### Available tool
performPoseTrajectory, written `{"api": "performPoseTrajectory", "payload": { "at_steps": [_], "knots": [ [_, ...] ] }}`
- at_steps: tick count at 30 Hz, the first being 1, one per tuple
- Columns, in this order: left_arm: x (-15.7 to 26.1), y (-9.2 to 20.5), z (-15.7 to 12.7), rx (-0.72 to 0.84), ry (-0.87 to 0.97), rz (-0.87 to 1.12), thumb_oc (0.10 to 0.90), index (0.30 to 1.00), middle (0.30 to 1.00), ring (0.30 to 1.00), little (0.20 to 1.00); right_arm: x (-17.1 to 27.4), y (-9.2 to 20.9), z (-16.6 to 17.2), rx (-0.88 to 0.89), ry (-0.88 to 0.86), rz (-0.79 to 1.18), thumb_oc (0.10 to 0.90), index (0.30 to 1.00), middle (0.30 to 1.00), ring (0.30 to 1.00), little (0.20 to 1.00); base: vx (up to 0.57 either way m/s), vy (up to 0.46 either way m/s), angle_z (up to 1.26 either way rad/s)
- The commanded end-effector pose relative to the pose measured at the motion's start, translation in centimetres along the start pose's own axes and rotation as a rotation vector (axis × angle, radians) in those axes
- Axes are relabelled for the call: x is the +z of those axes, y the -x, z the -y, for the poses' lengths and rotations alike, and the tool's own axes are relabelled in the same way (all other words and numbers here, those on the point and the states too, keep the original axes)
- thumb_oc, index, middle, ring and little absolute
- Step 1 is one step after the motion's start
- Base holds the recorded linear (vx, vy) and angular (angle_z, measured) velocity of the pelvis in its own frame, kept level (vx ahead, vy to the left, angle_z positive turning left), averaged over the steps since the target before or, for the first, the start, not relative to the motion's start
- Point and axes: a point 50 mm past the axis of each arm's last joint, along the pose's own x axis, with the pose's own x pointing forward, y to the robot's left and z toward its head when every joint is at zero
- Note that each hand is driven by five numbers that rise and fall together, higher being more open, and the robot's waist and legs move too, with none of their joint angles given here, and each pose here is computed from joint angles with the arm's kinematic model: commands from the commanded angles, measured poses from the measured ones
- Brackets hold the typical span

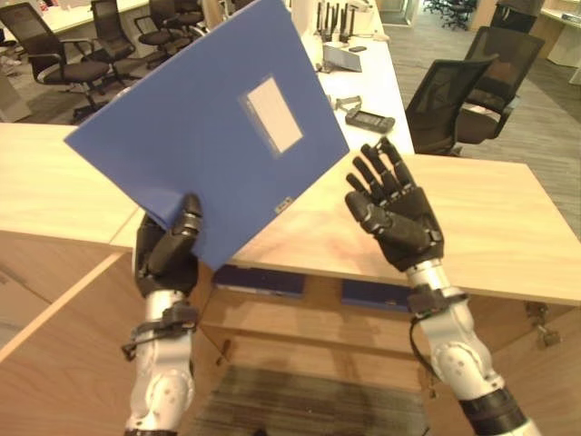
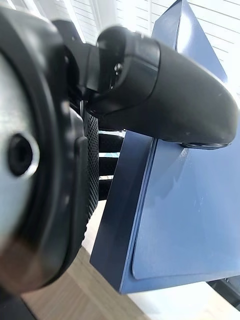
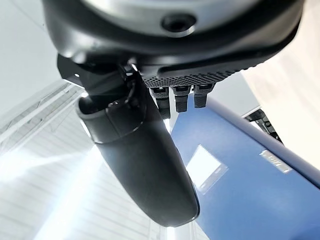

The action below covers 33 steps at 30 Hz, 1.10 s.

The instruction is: Put the empty folder in the office cabinet

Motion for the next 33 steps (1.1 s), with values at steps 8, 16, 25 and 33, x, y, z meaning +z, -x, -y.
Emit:
{"api": "performPoseTrajectory", "payload": {
  "at_steps": [8, 16, 25, 33],
  "knots": [
    [5.9, -2.6, 10.3, -0.504, 0.136, 0.354, 0.4, 0.3, 0.3, 0.3, 0.3, -2.8, -1.0, -1.7, 0.057, -0.205, -0.02, 0.8, 0.9, 0.9, 0.9, 0.9, -0.02, -0.006, 0.0],
    [5.8, -2.0, 12.5, -0.627, 0.192, 0.333, 0.4, 0.3, 0.3, 0.3, 0.3, -2.7, -1.7, -2.1, 0.072, -0.212, -0.009, 0.8, 0.9, 0.9, 0.9, 0.9, 0.0, 0.0, 0.0],
    [4.3, -1.7, 13.5, -0.679, 0.208, 0.243, 0.4, 0.3, 0.3, 0.3, 0.3, -1.8, -2.6, -3.2, 0.126, -0.223, 0.038, 0.8, 0.9, 0.9, 0.9, 0.9, 0.0, 0.0, 0.0],
    [3.6, -1.8, 12.1, -0.619, 0.178, 0.209, 0.4, 0.3, 0.3, 0.3, 0.3, 0.7, -3.0, -5.2, 0.257, -0.218, 0.133, 0.8, 0.9, 0.9, 0.9, 0.9, -0.01, 0.001, 0.0]
  ]
}}
